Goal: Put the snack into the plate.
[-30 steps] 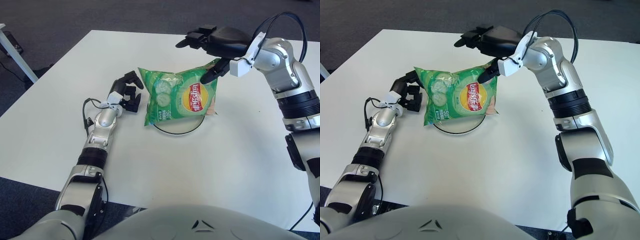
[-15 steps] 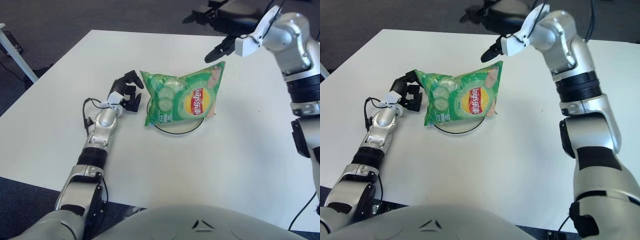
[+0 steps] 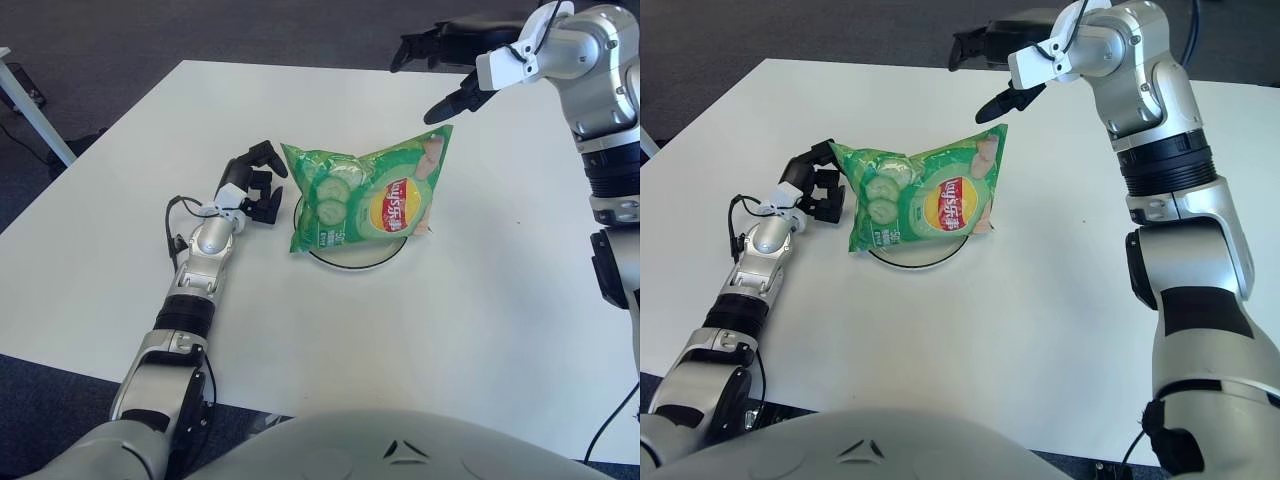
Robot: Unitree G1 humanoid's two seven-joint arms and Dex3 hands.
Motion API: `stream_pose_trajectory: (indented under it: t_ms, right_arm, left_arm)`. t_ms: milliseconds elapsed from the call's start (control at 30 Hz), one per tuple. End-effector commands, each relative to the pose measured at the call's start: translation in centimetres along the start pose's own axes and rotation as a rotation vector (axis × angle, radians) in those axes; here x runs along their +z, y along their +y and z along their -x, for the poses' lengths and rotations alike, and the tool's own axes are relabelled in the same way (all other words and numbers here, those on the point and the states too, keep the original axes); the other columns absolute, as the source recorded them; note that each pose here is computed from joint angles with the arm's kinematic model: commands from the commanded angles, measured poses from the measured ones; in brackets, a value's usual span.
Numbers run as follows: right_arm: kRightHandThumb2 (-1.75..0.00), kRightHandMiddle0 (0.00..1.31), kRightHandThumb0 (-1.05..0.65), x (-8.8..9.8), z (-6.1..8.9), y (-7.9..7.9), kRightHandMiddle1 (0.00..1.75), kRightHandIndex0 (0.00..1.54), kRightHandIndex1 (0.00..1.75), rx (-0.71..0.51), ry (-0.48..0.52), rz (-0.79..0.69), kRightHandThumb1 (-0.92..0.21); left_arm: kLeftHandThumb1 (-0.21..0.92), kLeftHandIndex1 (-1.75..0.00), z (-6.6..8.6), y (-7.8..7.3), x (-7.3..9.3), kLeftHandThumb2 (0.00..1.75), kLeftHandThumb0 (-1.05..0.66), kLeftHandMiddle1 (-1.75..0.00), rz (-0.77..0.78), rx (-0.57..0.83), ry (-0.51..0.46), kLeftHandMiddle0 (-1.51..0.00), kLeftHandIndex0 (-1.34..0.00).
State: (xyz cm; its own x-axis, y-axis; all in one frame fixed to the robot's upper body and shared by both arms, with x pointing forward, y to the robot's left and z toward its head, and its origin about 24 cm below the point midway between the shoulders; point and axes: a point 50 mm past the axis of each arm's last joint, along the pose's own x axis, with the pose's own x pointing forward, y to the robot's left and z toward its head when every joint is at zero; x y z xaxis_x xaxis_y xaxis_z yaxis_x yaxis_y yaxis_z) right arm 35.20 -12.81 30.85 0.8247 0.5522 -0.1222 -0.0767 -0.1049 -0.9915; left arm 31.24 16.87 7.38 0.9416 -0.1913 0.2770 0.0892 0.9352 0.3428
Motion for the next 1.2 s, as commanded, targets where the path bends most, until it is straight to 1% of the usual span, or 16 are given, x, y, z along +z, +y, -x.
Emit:
stream_pose_trajectory:
  t_ms: [0, 67, 133, 200, 300, 433, 533, 600, 733, 900, 1000, 1167]
  right_arm:
    - [-0.57, 0.0, -1.01, 0.5, 0.7, -1.5, 0.73, 0.0, 0.68, -0.23, -0.012, -0.054, -0.92]
    - [-0.54, 0.0, -0.99, 0.1, 1.1, -1.3, 0.65, 0.0, 0.56, -0.293, -0.014, -0.089, -0.92]
    - [-0.5, 0.0, -0.98, -0.6, 1.3, 0.0, 0.59, 0.0, 0.49, -0.334, -0.02, -0.122, -0.92]
    - [-0.47, 0.0, -0.97, -1.4, 1.5, 0.6, 0.56, 0.0, 0.44, -0.367, -0.016, -0.147, -0.92]
    - [-0.42, 0.0, -0.97, -2.0, 1.6, 0.7, 0.51, 0.0, 0.35, -0.396, -0.004, -0.155, -0.92]
    - [-0.4, 0.0, -0.98, -2.1, 1.6, 0.5, 0.5, 0.0, 0.32, -0.4, -0.002, -0.152, -0.92]
    - [-0.38, 0.0, -1.0, -2.3, 1.5, 0.2, 0.44, 0.0, 0.27, -0.393, 0.002, -0.155, -0.92]
    - [-0.36, 0.0, -1.01, -2.4, 1.5, 0.2, 0.39, 0.0, 0.2, -0.394, 0.003, -0.159, -0.91]
    - [-0.33, 0.0, -1.01, -2.8, 1.6, 0.3, 0.36, 0.0, 0.13, -0.402, 0.005, -0.158, -0.9]
    - [-0.32, 0.0, -1.02, -4.0, 2.3, 0.9, 0.32, 0.0, 0.08, -0.414, 0.047, -0.107, -0.9]
    - [-0.31, 0.0, -1.03, -4.2, 2.1, 1.0, 0.27, 0.0, 0.03, -0.409, 0.07, -0.081, -0.91]
    - [-0.32, 0.0, -1.01, -5.0, 1.8, 1.8, 0.28, 0.0, 0.0, -0.395, 0.107, -0.067, -0.92]
  left_arm:
    - [0.15, -1.75, 2.2, -1.5, -2.4, 1.53, -0.56, -1.75, 0.039, -0.027, 0.102, -1.32, -0.76]
    - [0.15, -1.75, 2.3, -1.5, -2.4, 1.53, -0.55, -1.75, 0.038, -0.029, 0.102, -1.32, -0.76]
    - [0.15, -1.75, 2.3, -1.5, -2.4, 1.52, -0.55, -1.75, 0.037, -0.031, 0.102, -1.32, -0.76]
    - [0.15, -1.75, 2.3, -1.4, -2.4, 1.52, -0.55, -1.75, 0.038, -0.032, 0.101, -1.32, -0.76]
    - [0.15, -1.75, 2.3, -1.4, -2.5, 1.52, -0.55, -1.75, 0.036, -0.033, 0.102, -1.32, -0.76]
    - [0.15, -1.75, 2.3, -1.3, -2.5, 1.52, -0.55, -1.75, 0.033, -0.033, 0.103, -1.32, -0.76]
    - [0.15, -1.75, 2.3, -1.3, -2.5, 1.52, -0.55, -1.75, 0.032, -0.033, 0.102, -1.32, -0.76]
    - [0.15, -1.75, 2.3, -1.3, -2.5, 1.52, -0.55, -1.75, 0.031, -0.031, 0.101, -1.32, -0.76]
    - [0.15, -1.75, 2.3, -1.3, -2.5, 1.53, -0.55, -1.75, 0.032, -0.03, 0.102, -1.32, -0.76]
    - [0.14, -1.75, 2.3, -1.3, -2.5, 1.53, -0.56, -1.75, 0.031, -0.032, 0.102, -1.32, -0.76]
    - [0.15, -1.75, 2.3, -1.2, -2.5, 1.53, -0.56, -1.75, 0.023, -0.03, 0.099, -1.32, -0.76]
    - [0.15, -1.75, 2.3, -1.2, -2.5, 1.52, -0.55, -1.75, 0.015, -0.029, 0.101, -1.31, -0.76]
